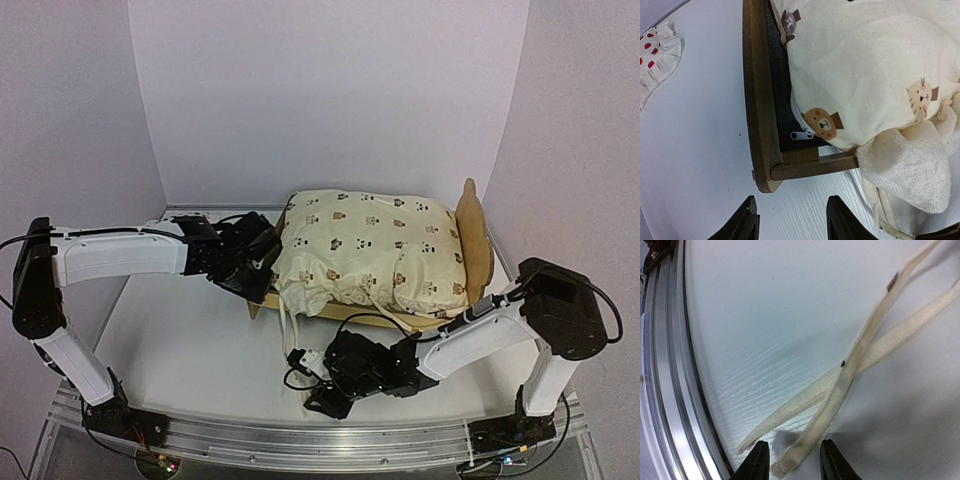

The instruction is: Set up the pet bed

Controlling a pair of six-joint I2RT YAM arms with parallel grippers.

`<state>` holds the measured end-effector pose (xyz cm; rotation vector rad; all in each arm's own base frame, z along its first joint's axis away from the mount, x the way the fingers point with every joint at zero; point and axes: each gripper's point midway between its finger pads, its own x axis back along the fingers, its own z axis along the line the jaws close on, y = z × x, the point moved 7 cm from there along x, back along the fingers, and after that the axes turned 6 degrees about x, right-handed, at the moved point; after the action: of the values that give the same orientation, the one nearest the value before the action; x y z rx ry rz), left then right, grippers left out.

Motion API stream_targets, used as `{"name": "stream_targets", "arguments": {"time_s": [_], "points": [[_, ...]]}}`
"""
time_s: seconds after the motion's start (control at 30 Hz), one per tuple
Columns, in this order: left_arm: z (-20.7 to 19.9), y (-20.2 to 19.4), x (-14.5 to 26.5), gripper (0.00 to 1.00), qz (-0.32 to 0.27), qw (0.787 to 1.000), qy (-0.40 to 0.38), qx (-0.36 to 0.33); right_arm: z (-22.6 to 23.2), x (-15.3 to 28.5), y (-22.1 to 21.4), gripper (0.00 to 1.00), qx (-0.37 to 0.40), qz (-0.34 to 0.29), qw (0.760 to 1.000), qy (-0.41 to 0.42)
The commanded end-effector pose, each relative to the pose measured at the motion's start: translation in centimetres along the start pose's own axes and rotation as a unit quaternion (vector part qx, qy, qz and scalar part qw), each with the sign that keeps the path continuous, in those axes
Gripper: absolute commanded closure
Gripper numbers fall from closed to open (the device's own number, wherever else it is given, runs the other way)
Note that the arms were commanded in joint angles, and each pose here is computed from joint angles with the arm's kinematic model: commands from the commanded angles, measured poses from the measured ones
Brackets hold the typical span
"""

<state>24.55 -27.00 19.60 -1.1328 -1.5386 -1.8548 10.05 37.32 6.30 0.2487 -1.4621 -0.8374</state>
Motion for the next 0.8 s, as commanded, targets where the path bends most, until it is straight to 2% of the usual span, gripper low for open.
{"name": "stream_targets", "arguments": {"time_s": [0.0,0.07,0.23,0.4,0.77], "points": [[0.1,-0.1,2.3,0.54,-0.02,1.0,-0.004,0.016,0.4,-1.0,-0.3,0.65,0.039,0.028,0.999,-0.026],[0.1,-0.4,2.5,0.53,-0.019,1.0,-0.008,0.019,0.5,-1.3,-0.8,0.68,0.062,0.044,0.996,-0.049],[0.2,-1.1,3.0,0.54,-0.017,0.999,-0.018,0.02,0.2,-1.6,-1.9,0.88,0.126,0.089,0.98,-0.124],[-0.3,-1.8,4.4,0.56,-0.017,0.999,-0.036,0.012,-1.1,-0.9,-2.4,1.0,0.147,0.108,0.964,-0.192],[-2.6,-5.3,7.1,0.56,0.001,0.995,-0.096,-0.013,-1.2,1.0,1.4,0.98,0.167,0.055,0.959,-0.223]]}}
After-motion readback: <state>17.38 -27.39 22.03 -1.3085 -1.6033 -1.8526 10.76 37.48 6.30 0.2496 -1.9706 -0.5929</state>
